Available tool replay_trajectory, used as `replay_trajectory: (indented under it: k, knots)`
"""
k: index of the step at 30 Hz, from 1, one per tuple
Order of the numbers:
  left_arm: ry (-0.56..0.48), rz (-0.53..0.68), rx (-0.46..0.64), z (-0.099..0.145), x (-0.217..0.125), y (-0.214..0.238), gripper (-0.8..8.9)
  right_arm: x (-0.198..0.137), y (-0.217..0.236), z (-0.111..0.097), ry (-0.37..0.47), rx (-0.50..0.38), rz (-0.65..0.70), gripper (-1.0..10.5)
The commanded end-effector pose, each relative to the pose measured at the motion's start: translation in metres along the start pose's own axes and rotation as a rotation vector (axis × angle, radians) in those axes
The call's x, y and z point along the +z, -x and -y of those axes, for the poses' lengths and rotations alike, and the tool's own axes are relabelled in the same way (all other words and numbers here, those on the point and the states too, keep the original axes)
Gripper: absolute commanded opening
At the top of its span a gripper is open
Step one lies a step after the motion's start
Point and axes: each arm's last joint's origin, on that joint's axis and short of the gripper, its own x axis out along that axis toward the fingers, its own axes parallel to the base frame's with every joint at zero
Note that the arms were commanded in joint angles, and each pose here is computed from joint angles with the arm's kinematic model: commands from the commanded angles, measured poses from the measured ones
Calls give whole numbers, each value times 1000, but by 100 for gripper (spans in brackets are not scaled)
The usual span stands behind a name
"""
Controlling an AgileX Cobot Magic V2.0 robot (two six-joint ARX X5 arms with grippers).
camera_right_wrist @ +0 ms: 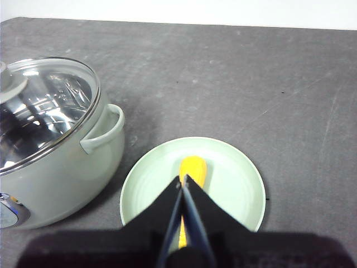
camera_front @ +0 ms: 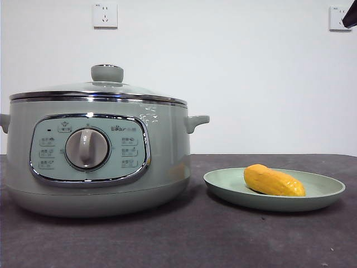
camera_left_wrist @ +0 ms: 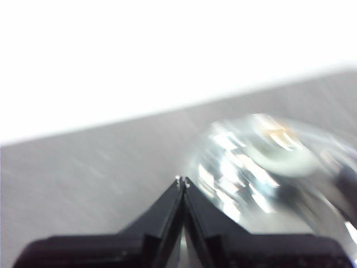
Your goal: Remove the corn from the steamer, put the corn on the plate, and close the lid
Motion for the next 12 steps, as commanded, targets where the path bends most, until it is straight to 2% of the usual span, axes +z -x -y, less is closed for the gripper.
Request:
replay_trajectory:
  k: [1, 5, 12]
  knots:
    - [7, 52, 68, -3, -27, -10, -3, -1, -1, 0, -9, -2, 1, 3]
    - [12, -1, 93, -7, -68, -27, -3, -1, -1, 0, -9, -2, 1, 3]
    - [34, -126, 110, -9, -113, -37, -3, -1, -1, 0, -9, -2, 1, 3]
